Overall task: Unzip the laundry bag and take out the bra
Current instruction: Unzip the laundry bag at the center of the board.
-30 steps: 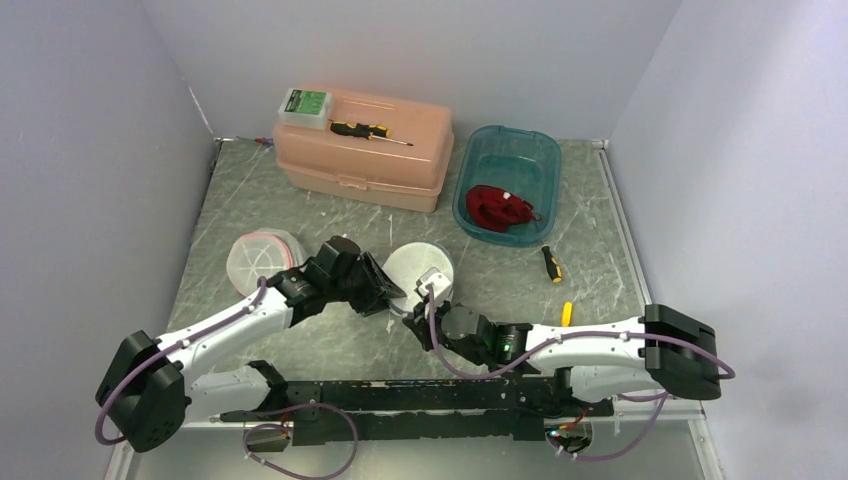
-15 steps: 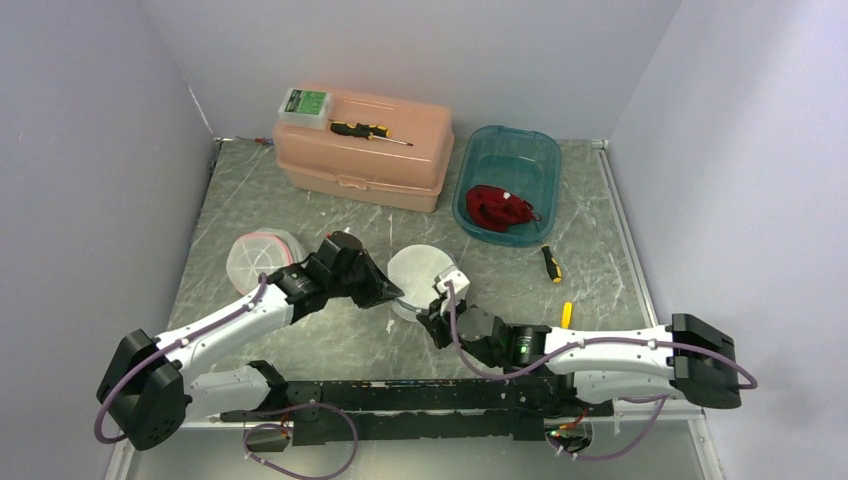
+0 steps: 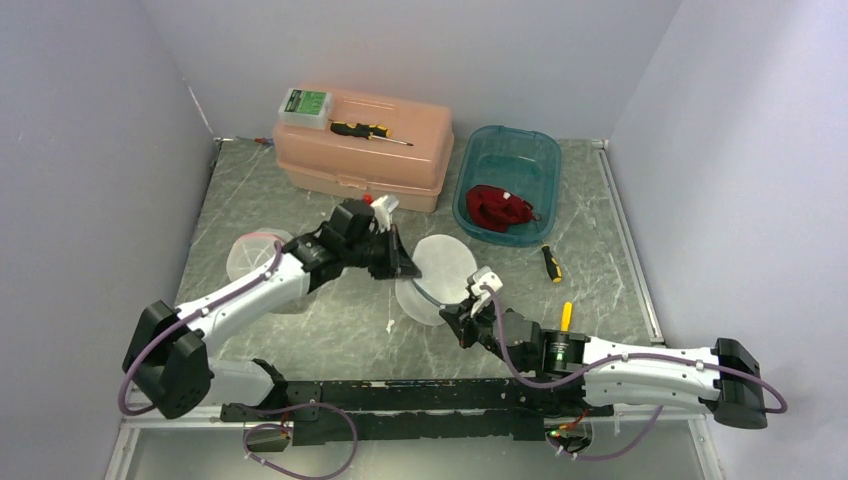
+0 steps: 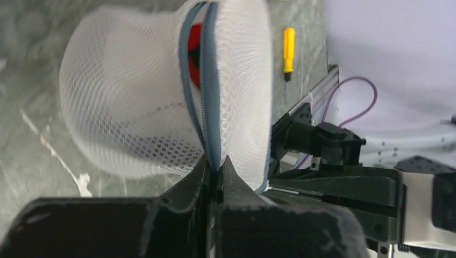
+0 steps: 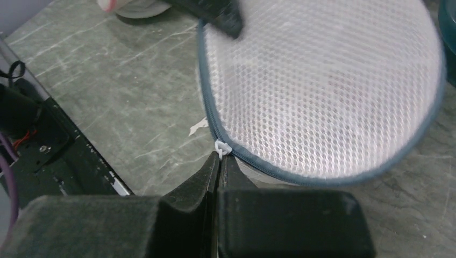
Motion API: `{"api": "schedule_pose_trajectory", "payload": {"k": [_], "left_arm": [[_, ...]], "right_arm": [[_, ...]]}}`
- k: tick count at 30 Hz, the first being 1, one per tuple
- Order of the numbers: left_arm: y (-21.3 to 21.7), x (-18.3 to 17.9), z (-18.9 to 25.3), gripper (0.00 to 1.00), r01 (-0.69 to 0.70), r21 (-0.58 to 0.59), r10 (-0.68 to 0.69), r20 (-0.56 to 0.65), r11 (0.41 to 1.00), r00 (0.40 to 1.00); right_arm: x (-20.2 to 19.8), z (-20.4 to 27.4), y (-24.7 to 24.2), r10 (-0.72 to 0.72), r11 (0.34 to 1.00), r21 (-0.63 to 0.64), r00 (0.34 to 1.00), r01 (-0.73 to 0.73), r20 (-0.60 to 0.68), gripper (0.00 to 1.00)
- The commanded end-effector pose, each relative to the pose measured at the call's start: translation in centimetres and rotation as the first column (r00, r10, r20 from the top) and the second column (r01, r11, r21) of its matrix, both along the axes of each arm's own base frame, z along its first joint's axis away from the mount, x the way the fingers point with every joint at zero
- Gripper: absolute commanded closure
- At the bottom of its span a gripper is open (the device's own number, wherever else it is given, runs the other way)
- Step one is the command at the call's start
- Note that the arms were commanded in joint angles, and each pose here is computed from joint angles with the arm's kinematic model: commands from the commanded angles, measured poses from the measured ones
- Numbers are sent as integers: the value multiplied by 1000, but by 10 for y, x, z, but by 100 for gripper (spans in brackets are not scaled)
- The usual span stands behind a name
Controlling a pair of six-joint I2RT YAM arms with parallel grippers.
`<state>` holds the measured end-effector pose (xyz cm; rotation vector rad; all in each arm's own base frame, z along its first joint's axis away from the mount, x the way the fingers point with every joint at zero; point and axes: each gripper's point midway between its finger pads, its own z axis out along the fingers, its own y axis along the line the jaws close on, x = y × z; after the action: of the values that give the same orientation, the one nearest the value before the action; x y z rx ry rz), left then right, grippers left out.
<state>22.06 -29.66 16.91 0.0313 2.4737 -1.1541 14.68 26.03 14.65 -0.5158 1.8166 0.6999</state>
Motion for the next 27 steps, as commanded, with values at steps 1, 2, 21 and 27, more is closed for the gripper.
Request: {"api": "schedule_pose_trajectory", "payload": {"k": [1, 2, 21, 27], "left_arm": [[-14, 9, 45, 97, 261, 39, -263, 239, 964, 935], [-16, 11, 49, 97, 288, 52, -292, 263, 956, 920], [33, 20, -3, 8, 37, 190, -58, 110, 981, 992], [63, -6, 6, 6, -145, 174, 145, 15, 974, 989]], "right_arm": [[-11, 27, 13, 92, 996, 10, 994, -93, 62, 100], [-13, 30, 18, 106, 994, 16, 992, -107, 63, 100], [-1, -3, 57, 39, 999, 13, 998, -39, -40, 100], [1, 2, 65, 36, 999, 26, 998, -35, -45, 100]]}}
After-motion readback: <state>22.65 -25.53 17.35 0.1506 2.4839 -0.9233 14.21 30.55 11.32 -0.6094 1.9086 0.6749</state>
